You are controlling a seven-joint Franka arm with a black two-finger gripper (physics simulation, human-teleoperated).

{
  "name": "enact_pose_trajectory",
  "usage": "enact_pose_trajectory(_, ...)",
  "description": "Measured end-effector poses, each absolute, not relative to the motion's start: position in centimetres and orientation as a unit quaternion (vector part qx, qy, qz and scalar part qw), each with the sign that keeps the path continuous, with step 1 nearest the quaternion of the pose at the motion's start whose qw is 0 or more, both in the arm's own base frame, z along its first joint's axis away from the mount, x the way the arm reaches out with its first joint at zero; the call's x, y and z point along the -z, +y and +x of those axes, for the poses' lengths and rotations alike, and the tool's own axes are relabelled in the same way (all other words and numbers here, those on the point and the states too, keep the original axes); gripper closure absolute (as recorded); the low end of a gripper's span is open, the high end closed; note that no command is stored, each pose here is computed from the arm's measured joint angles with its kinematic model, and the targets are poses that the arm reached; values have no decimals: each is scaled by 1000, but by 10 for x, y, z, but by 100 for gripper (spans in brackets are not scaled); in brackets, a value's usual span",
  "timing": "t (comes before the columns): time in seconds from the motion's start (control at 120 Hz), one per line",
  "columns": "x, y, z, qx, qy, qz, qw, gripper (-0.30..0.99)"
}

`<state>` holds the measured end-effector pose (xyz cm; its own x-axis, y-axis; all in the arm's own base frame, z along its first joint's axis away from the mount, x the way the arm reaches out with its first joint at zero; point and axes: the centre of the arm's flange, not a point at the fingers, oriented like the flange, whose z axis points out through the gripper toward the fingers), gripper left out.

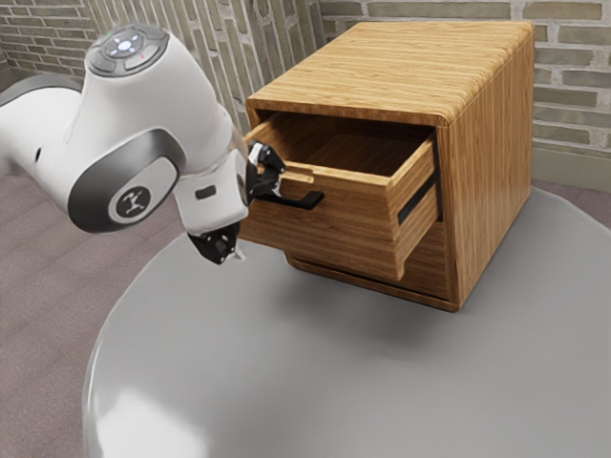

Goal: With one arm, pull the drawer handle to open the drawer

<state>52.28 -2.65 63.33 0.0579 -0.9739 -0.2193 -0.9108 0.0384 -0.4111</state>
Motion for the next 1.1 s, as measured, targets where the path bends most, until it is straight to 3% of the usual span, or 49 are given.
enact_pose_trajectory(0.175,-633,-23,509,69,680,-692,232,5)
enact_pose_trajectory(0.358,-637,-15,486,75,673,-697,234,21)
enact_pose_trajectory(0.425,-647,-17,474,84,671,-697,240,37)
enact_pose_trajectory(0.458,-663,-21,467,96,669,-693,251,56)
enact_pose_trajectory(0.542,-725,-43,453,134,665,-677,287,34)
enact_pose_trajectory(0.633,-787,-76,440,162,657,-671,302,20)
enact_pose_trajectory(0.808,-831,-125,470,167,629,-722,233,9)
enact_pose_trajectory(1.1,-800,-128,495,57,452,-883,112,3)
